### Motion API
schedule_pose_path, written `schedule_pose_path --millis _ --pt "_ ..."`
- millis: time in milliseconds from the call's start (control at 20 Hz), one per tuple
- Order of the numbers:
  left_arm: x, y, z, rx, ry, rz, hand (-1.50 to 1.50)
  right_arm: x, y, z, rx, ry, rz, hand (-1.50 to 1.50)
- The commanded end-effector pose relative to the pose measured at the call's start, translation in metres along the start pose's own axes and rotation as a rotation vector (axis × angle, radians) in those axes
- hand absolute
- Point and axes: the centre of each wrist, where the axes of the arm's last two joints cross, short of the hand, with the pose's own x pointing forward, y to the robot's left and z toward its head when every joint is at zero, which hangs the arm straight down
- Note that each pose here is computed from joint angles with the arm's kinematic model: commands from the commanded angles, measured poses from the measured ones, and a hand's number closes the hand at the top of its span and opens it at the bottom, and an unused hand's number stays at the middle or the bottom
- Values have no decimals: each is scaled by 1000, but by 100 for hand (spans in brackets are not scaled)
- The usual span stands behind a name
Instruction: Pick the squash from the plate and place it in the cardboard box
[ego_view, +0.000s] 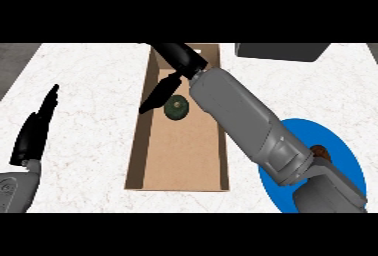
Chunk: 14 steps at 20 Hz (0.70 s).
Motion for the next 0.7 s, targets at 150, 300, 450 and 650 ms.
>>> schedule_pose_path --millis 150,300,450,650 --pt "-5 3 0 16 14 9 0 -6 -49 4 -83 -45 -171 -150" --pt "-3 18 2 18 13 10 0 -12 -95 22 -116 -26 -202 -150" --pt "7 4 2 8 12 14 0 -31 -106 41 -168 27 -175 -150" --pt "3 3 5 12 -7 -2 0 -42 -162 86 -178 44 -155 -150"
